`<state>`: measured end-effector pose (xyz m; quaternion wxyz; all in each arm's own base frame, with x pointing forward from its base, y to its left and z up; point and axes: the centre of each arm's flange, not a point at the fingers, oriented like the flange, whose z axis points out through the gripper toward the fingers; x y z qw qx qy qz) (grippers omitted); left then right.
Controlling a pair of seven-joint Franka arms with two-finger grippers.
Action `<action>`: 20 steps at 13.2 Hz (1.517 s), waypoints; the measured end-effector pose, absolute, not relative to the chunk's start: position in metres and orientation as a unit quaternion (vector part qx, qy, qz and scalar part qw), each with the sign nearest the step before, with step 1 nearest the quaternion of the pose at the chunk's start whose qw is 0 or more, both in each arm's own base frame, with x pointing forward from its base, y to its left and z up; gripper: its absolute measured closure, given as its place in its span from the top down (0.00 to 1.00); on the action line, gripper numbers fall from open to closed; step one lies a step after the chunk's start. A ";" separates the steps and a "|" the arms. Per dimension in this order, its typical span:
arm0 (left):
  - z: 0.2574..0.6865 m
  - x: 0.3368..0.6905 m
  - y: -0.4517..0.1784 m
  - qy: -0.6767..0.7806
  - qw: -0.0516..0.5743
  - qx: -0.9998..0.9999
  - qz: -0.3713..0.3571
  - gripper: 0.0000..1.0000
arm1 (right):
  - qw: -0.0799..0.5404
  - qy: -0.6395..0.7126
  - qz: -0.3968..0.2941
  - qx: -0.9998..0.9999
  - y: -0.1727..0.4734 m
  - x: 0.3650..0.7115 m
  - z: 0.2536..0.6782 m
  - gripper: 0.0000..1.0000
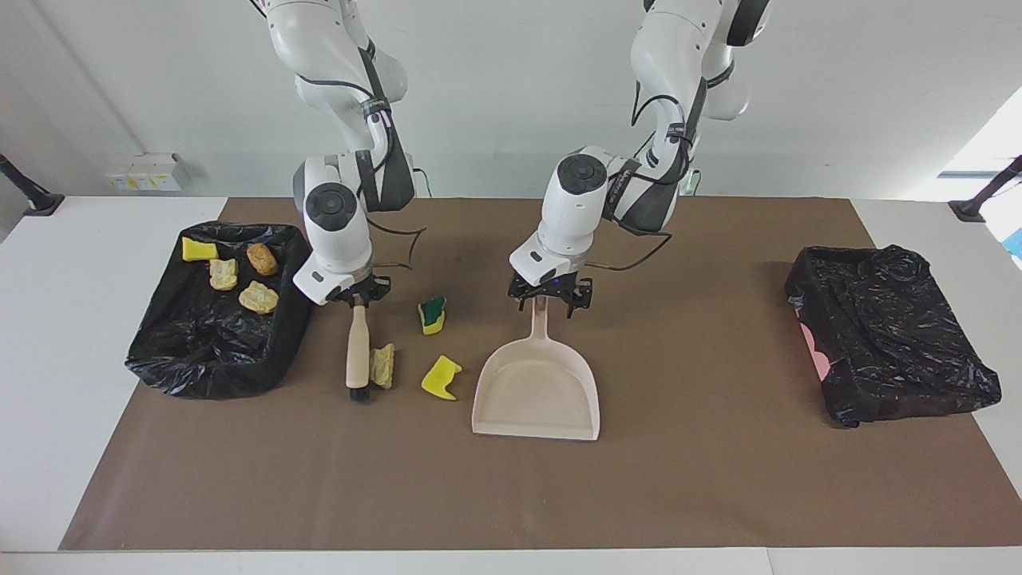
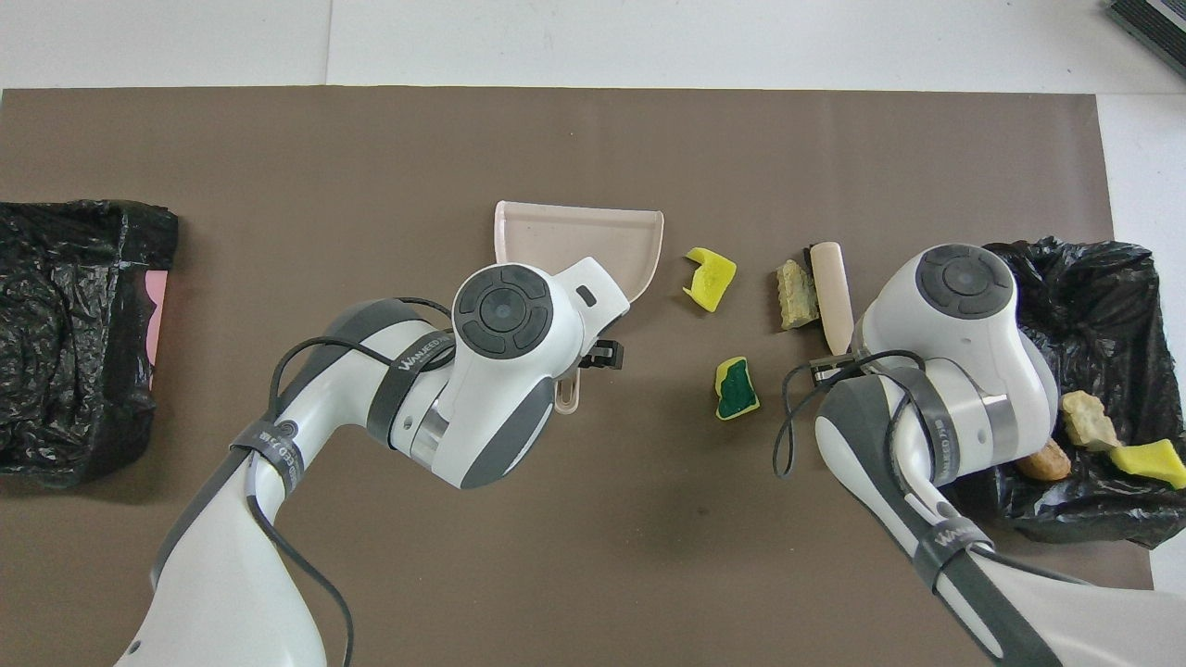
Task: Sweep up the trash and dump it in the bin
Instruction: 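Sweep the tan piece toward the dustpan with the right gripper's brush, then sweep the sponges into the dustpan while the left gripper holds it close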
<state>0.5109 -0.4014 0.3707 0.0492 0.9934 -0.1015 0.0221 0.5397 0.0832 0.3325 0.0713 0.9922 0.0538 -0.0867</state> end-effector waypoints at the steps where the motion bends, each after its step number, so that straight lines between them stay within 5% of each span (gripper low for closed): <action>1: 0.369 0.509 -0.401 -0.102 0.048 0.993 0.020 1.00 | 0.072 0.058 -0.087 0.992 0.084 0.540 0.333 0.26; 6: 0.359 0.495 -0.409 -0.102 0.043 0.994 0.011 1.00 | 0.075 0.109 -0.119 0.984 0.096 0.529 0.331 0.26; 8: 0.359 0.496 -0.408 -0.094 0.043 0.995 0.011 0.91 | 0.071 0.125 -0.124 0.982 0.103 0.526 0.331 0.26; 11: 0.360 0.496 -0.408 -0.085 0.043 0.995 0.011 0.48 | 0.059 0.127 -0.127 0.982 0.115 0.522 0.332 0.26; 13: 0.360 0.496 -0.408 -0.087 0.043 0.995 0.012 0.32 | 0.050 0.128 -0.129 0.982 0.123 0.519 0.333 0.26; 20: 0.410 0.529 -0.343 -0.237 0.035 0.970 0.033 0.32 | 0.051 0.125 -0.135 0.982 0.125 0.526 0.358 0.26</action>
